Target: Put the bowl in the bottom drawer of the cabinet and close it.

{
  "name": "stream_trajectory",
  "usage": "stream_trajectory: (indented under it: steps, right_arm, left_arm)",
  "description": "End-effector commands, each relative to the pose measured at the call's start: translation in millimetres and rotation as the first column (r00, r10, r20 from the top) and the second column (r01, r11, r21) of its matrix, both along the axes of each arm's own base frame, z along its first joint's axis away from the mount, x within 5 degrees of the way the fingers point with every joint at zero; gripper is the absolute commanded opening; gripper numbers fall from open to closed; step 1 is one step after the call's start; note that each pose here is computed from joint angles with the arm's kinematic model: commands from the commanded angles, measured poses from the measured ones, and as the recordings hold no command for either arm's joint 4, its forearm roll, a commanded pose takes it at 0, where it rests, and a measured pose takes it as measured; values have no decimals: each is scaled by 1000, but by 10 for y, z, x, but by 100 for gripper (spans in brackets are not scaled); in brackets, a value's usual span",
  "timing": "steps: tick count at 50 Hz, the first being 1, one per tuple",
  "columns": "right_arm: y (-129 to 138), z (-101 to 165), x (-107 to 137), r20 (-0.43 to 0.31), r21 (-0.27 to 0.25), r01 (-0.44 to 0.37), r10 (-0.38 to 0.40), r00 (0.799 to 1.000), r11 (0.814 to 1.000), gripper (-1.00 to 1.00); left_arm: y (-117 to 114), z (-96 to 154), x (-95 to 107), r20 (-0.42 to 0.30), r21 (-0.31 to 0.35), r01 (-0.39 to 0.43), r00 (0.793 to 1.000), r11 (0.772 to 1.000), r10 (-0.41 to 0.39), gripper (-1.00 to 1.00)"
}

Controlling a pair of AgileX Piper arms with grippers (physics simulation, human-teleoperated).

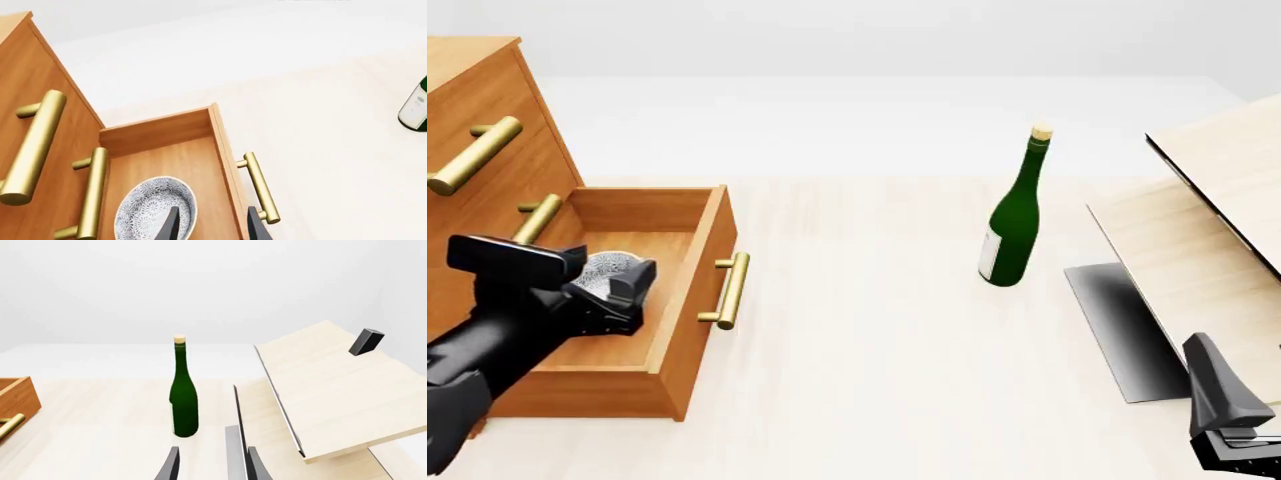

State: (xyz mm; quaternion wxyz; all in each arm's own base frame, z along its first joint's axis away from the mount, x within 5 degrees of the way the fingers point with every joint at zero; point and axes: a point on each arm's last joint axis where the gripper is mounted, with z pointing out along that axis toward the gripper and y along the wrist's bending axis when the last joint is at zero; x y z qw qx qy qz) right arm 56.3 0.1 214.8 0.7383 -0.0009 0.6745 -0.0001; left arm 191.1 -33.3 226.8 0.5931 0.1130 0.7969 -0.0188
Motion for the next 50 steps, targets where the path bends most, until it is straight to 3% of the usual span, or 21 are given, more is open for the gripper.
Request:
stream_trajectory:
  steps: [1,28,50]
  right_arm:
    - [0,-2,0,0,0,0,0,1000,1000,100]
    - [0,-2,0,0,0,0,0,1000,1000,100]
    - [0,-2,0,0,0,0,0,1000,1000,100]
  left_arm:
    - [-62,59,-55,10,-15,33,999,999,-33,100]
    - [-297,201,-195,10,-4,178,984,984,-178,100]
    - [-537,330,-304,5,-16,314,950,949,-314,100]
